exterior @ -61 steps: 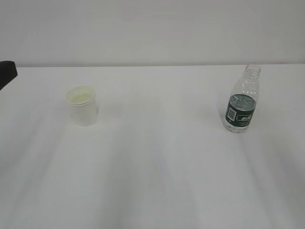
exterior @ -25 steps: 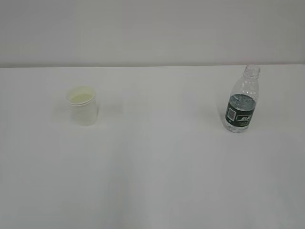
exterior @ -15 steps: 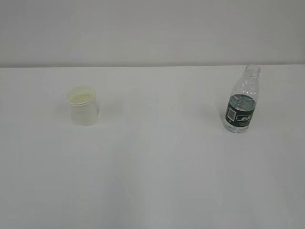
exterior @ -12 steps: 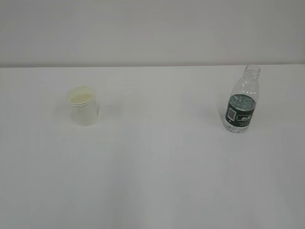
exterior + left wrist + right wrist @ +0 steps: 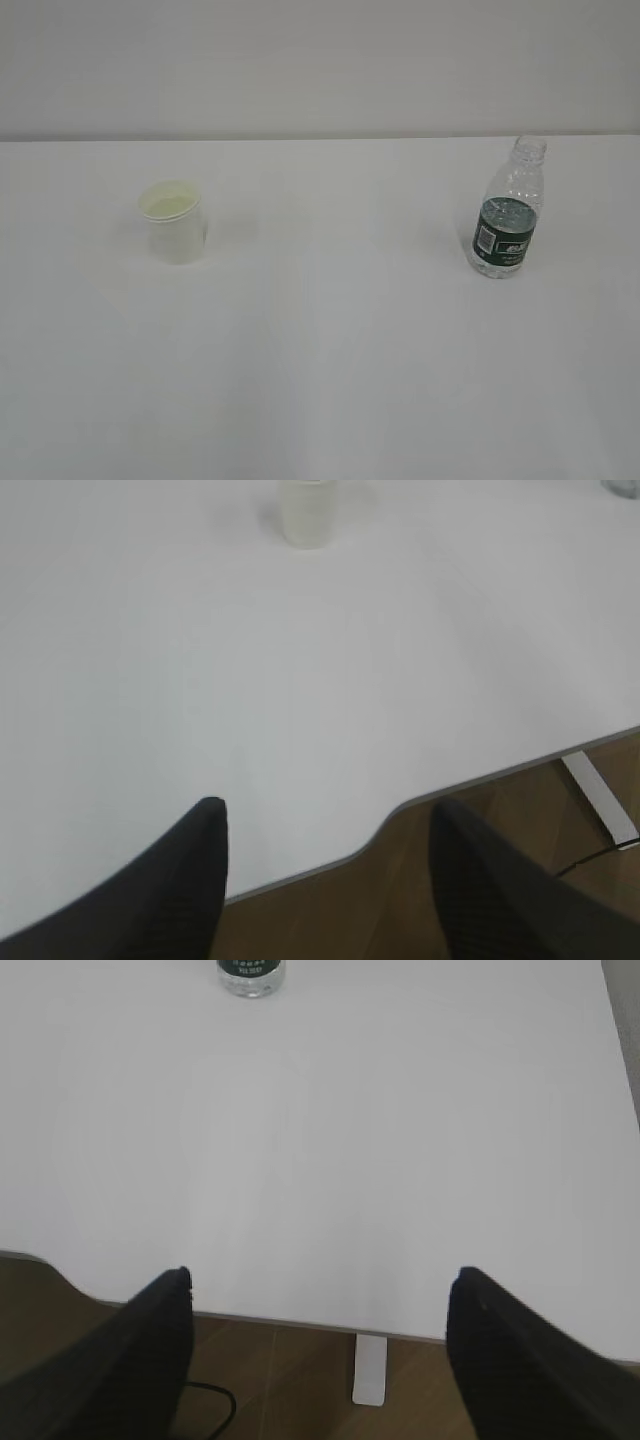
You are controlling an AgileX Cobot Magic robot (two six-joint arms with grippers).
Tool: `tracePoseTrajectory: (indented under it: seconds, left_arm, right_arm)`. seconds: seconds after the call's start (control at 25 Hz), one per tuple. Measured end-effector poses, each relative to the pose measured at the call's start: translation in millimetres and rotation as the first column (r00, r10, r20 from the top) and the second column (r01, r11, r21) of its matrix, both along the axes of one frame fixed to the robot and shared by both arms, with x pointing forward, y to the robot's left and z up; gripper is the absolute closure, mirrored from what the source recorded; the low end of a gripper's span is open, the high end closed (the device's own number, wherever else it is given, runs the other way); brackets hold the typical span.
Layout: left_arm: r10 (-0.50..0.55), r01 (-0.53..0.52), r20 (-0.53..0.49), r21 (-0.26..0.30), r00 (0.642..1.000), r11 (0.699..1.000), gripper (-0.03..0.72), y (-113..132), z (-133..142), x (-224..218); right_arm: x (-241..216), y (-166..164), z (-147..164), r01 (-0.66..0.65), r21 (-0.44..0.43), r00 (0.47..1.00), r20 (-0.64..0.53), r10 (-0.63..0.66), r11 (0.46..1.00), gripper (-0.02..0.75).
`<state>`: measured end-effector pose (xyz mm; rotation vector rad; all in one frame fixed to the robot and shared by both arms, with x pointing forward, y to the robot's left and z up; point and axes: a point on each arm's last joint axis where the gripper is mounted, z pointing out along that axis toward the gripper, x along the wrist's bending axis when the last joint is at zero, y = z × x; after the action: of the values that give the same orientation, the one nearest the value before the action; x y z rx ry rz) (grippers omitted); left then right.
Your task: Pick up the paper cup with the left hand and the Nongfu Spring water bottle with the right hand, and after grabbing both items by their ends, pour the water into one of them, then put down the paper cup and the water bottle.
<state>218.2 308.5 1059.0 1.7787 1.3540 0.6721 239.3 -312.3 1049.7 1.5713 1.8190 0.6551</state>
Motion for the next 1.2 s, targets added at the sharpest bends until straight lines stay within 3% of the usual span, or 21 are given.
tracePoseTrajectory:
  seconds: [0.36,1.2]
  left_arm:
    - [0.006,-0.005,0.072,-0.016,0.997,1.0,0.238,-2.5,-1.9,10.0]
    - [0.006,-0.005,0.085,-0.017,0.996,1.0,0.27,-2.9,-2.1,11.6]
  right_arm:
    - [7.9,3.2,-3.4,-0.015,0.024,0.998,0.055,0.014,1.0,0.15]
    - [9.8,4.2,-4.6,-0.021,0.031,0.998,0.067,0.019,0.999,0.15]
